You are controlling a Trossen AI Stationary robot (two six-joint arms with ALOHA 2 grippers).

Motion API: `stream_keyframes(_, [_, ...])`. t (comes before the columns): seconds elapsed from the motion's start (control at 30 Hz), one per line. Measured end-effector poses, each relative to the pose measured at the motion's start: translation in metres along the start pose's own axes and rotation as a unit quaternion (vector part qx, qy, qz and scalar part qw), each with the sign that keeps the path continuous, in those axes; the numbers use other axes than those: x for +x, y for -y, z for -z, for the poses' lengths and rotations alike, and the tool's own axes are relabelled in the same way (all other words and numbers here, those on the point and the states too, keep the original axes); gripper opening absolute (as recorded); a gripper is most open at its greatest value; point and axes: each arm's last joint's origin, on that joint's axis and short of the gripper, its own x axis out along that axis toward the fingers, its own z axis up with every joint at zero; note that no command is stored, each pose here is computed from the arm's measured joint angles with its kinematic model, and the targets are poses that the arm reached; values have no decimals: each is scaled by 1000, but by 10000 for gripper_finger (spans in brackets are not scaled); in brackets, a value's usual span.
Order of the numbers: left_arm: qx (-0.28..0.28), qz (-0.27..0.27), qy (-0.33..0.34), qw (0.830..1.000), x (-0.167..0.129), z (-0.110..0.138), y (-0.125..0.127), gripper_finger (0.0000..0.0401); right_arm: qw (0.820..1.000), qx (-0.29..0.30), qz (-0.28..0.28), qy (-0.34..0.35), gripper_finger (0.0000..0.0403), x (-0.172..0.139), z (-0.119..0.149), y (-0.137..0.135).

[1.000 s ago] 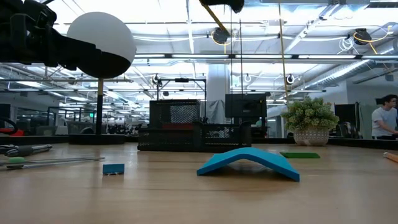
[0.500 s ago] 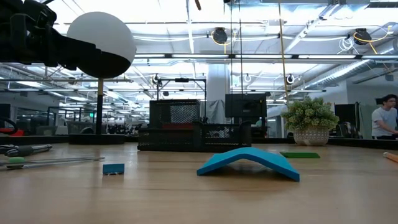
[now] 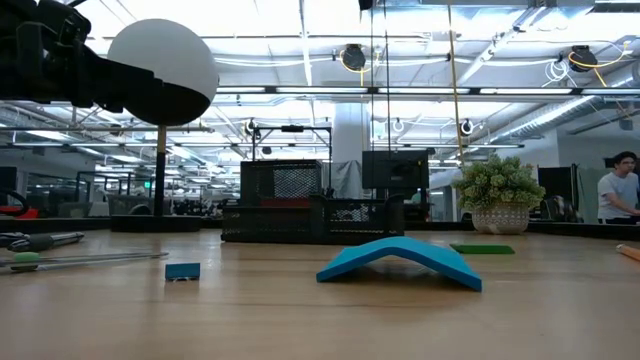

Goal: Pick and place office supplies into organizer
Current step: Put the yellow pencil into the desk organizer

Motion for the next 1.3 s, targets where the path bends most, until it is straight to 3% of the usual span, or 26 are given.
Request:
stream_keyframes(0.13, [-40, -1, 22, 999, 0, -4, -1, 154, 1000, 19, 3, -6, 9, 6, 5, 2])
stream_keyframes(0.3, [-202, 4, 110, 973, -2, -21, -4, 154, 999, 40, 9, -17, 9, 17, 15, 4])
stream_keyframes(0.43, [-371, 24, 200, 906, -8, -37, -8, 154, 999, 47, 9, -18, 9, 20, 17, 5])
stream_keyframes(0.57, [-516, 32, 260, 816, -13, -47, -13, 154, 999, 47, 21, -17, 9, 20, 19, 6])
stream_keyframes(0.63, [-563, 38, 284, 775, -16, -50, -15, 154, 998, 49, 21, -18, 9, 20, 20, 6])
stream_keyframes(0.77, [-629, 55, 303, 714, -18, -53, -17, 154, 998, 51, 19, -12, 9, 20, 18, 6])
stream_keyframes(0.83, [-649, 60, 301, 697, -19, -58, -18, 154, 998, 51, 20, -15, 9, 20, 19, 6])
stream_keyframes(0.9, [-648, 56, 299, 698, -19, -68, -20, 154, 998, 51, 20, -14, 9, 20, 19, 6])
stream_keyframes(0.97, [-632, 44, 293, 716, -19, -83, -22, 154, 998, 51, 20, -13, 9, 20, 19, 6])
stream_keyframes(1.07, [-588, 19, 254, 768, -15, -111, -25, 154, 998, 50, 20, -15, 9, 20, 19, 6])
stream_keyframes(1.2, [-517, 2, 143, 844, 4, -142, -25, 154, 998, 51, 20, -14, 9, 20, 19, 6])
stream_keyframes(1.3, [-466, 3, 96, 880, 23, -163, -24, 154, 998, 51, 20, -14, 9, 20, 19, 6])
